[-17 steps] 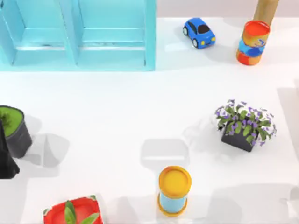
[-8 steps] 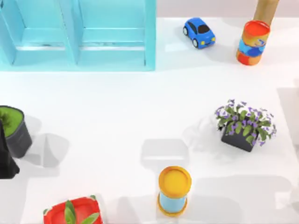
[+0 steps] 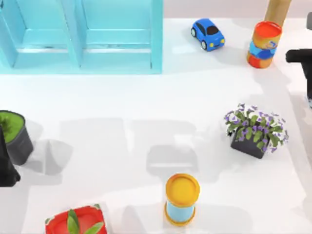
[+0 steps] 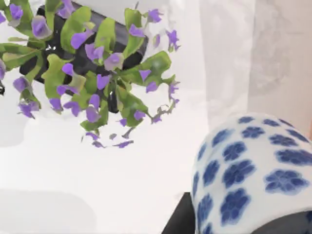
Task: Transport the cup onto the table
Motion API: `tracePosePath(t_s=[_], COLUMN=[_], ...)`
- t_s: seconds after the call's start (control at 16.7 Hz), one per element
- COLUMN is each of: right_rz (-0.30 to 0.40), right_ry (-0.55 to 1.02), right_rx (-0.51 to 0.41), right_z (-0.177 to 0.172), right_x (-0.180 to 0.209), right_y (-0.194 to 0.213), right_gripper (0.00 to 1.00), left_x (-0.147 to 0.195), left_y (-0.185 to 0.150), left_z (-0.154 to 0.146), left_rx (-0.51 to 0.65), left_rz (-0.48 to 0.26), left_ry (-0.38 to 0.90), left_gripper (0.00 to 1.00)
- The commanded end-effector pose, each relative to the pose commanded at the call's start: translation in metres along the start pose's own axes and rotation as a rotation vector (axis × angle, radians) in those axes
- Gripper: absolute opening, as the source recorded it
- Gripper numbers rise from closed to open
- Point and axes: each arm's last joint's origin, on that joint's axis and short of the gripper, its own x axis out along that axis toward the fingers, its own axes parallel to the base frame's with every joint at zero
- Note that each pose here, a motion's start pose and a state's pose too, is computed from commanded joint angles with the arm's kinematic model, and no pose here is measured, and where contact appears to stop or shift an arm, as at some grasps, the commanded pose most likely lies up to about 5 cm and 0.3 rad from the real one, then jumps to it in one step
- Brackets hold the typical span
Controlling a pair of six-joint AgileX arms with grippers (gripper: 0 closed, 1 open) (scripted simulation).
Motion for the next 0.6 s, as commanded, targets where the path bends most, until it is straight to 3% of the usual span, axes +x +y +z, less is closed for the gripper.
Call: tracePosePath(t_s=[0.24, 0.42, 0.6], right_rz=[0.008, 0.000, -0.019], right_ry=[-0.017, -0.009, 0.005], right_rx=[-0.009, -0.017, -0.022], right_z=[0.022, 0.009, -0.012], right_x=[0.004, 0.021, 0.040], right_y=[0.117, 0.197, 0.249], right_gripper=[0.00, 0.00, 0.00], left_x=[0.000, 0.000, 0.000], left_y=[0.000, 0.000, 0.000], left_z=[0.000, 0.000, 0.000], left_rx=[0.000, 0.000, 0.000], left_rz=[0.000, 0.000, 0.000], left_ry=[0.000, 0.000, 0.000], left_gripper=[1.00, 1.00, 1.00])
